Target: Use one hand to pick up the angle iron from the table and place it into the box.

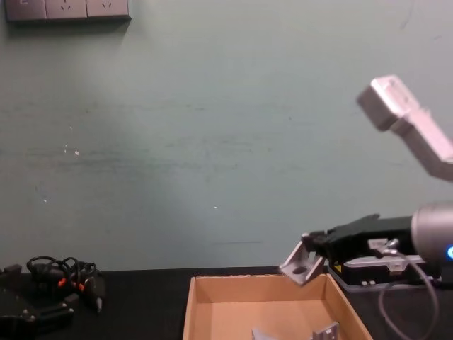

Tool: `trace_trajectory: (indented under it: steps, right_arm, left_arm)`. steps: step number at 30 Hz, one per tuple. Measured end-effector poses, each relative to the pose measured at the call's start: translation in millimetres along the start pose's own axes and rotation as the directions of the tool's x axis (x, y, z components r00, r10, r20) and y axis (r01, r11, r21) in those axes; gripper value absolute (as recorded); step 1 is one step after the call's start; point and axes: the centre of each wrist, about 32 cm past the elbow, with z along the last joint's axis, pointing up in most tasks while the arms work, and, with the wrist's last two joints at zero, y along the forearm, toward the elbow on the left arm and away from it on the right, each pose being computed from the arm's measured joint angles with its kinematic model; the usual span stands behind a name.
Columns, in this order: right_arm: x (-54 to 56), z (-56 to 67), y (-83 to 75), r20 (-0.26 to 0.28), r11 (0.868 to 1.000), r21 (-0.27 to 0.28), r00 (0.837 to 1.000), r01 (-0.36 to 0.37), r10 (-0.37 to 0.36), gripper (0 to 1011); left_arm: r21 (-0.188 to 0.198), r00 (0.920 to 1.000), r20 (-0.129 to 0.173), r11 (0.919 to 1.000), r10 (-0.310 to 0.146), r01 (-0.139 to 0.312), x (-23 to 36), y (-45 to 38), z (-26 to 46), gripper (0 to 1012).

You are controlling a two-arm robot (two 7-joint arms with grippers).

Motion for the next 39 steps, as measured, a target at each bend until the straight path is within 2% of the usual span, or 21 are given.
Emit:
trace_trajectory:
  steps: [4,11,21,29,34,36,39]
  right_arm:
    - [2.5,-5.0,15.0,-0.009,0.999,-0.033,1.0,-0.012,0.012,64]
    - [3.6,-12.0,29.5,-0.016,0.996,-0.078,0.999,-0.034,0.033,64]
    - [5.8,-18.3,41.1,-0.017,0.991,-0.115,0.998,-0.061,0.06,64]
    - [6.9,-21.8,43.6,-0.019,0.989,-0.128,0.997,-0.07,0.068,64]
    - [7.8,-22.7,43.5,-0.016,0.989,-0.126,0.997,-0.073,0.071,161]
    - [7.9,-22.8,43.0,-0.013,0.99,-0.123,0.997,-0.072,0.07,255]
    - [7.2,-22.0,41.4,-0.006,0.991,-0.114,0.998,-0.07,0.07,311]
  left_arm:
    - [0.0,1.0,0.0,1.0,0.0,0.0,0.0,0.0,-0.1,1000]
    - [0.0,1.0,0.0,1.0,0.0,0.0,0.0,0.0,0.0,1000]
    - [0.0,1.0,0.0,1.0,0.0,0.0,0.0,0.0,0.0,1000]
    - [0.0,1.0,0.0,1.0,0.0,0.0,0.0,0.0,0.0,1000]
    - [0.0,1.0,0.0,1.0,0.0,0.0,0.0,0.0,0.0,1000]
    - [0.0,1.0,0.0,1.0,0.0,0.0,0.0,0.0,0.0,1000]
    - [0.0,1.0,0.0,1.0,0.0,0.0,0.0,0.0,0.0,1000]
